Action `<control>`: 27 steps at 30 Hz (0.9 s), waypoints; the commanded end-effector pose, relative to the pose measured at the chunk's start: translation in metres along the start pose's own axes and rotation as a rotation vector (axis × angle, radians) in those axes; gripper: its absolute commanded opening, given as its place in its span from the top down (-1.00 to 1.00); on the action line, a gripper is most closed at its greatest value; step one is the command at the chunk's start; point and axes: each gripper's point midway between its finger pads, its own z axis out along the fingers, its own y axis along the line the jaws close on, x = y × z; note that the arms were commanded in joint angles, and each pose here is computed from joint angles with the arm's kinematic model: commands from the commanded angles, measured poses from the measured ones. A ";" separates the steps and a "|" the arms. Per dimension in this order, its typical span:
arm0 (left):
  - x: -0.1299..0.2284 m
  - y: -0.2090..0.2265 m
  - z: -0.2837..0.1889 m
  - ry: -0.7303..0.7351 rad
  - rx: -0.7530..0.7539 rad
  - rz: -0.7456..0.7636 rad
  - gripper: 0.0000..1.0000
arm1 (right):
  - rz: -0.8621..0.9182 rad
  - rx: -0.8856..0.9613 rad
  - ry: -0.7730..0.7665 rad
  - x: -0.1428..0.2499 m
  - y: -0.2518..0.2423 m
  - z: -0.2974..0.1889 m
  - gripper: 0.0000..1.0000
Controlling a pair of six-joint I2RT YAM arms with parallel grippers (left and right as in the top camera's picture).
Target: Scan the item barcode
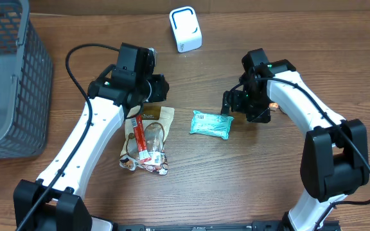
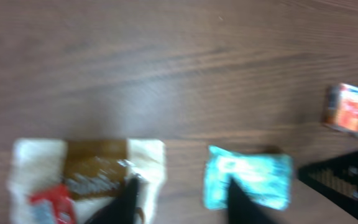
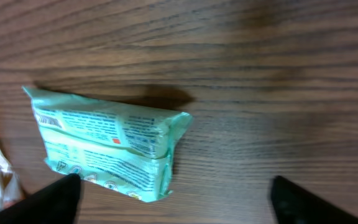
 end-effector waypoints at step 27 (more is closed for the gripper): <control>0.122 -0.040 0.138 0.410 0.017 -0.038 0.85 | 0.051 -0.202 0.027 0.016 0.017 0.050 -0.15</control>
